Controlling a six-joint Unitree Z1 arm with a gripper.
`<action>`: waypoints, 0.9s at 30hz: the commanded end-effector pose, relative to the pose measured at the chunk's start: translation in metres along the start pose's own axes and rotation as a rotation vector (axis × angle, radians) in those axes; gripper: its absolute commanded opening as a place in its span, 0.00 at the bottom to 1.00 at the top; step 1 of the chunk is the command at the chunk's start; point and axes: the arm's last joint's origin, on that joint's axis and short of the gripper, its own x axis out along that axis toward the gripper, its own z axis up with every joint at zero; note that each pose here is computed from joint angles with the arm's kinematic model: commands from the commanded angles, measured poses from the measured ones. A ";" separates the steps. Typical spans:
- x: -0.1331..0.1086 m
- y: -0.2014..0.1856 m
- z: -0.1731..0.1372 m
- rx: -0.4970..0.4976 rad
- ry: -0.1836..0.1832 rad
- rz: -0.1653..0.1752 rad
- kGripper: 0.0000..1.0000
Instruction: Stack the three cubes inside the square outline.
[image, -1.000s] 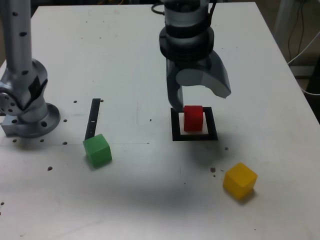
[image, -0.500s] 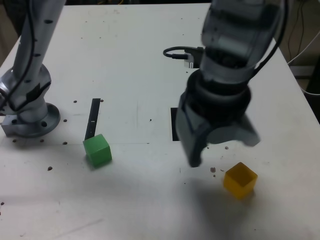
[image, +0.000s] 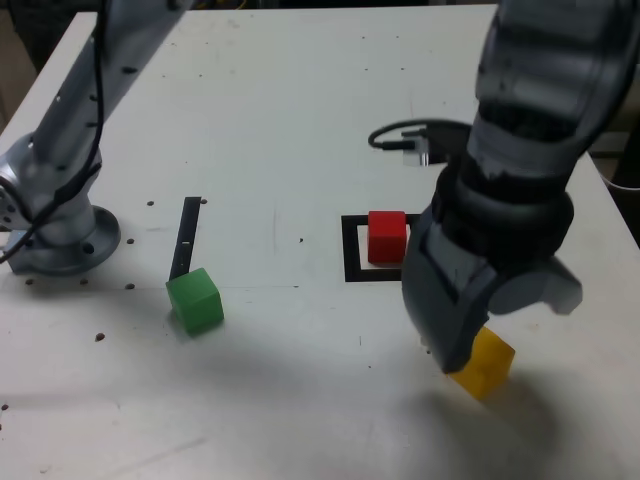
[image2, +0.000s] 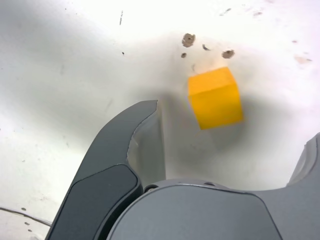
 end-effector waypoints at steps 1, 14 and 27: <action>0.007 -0.001 0.002 -0.007 0.016 0.004 0.98; 0.031 0.007 0.017 -0.028 0.061 0.021 0.96; 0.054 0.000 0.029 -0.015 0.094 0.013 0.91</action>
